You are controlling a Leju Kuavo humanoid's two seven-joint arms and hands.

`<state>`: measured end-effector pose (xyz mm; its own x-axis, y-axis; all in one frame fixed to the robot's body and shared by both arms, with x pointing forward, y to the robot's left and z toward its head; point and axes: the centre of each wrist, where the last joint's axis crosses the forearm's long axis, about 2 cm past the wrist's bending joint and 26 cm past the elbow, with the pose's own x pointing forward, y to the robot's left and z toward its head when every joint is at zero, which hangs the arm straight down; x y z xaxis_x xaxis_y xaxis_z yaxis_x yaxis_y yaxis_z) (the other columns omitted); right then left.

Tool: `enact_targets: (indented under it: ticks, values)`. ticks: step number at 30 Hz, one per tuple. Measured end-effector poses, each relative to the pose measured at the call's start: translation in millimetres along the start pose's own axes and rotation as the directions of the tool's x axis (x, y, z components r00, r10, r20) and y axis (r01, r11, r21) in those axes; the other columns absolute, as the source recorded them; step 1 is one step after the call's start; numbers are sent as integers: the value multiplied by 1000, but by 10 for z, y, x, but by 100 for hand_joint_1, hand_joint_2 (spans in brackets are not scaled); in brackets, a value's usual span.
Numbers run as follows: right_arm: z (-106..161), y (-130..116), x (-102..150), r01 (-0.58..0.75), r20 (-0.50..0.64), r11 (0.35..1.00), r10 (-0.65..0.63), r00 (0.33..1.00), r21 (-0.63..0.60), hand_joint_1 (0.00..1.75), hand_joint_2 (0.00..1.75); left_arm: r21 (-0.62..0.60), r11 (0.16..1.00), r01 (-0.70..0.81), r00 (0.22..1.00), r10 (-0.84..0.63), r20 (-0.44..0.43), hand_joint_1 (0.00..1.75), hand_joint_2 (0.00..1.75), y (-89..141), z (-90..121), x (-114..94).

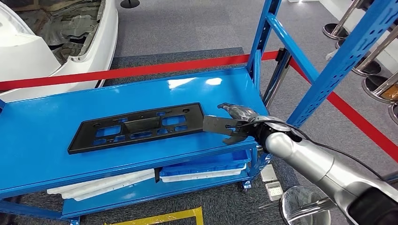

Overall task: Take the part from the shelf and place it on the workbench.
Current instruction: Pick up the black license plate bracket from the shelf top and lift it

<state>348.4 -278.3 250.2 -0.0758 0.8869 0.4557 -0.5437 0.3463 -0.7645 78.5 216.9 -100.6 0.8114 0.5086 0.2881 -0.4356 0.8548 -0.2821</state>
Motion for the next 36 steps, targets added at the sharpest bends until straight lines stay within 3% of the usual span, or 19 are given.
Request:
enact_targets:
  ticks: [9,22,29,36]
  values:
    - [-139,53,222,-189,74,982,190,979,-23,0,175,-7,1000,-2,1000,2,6,0,0,-28,-4,12]
    - [-213,175,635,-245,230,952,284,931,-183,0,175,-6,1000,-18,999,18,49,0,0,-24,0,-5]
    - [-334,242,649,-232,226,941,289,930,-247,0,175,7,1000,-24,997,23,71,0,0,-24,0,-6]
    - [-507,321,521,-250,153,927,300,942,-278,0,175,10,1000,-27,997,26,77,0,0,-23,0,-7]
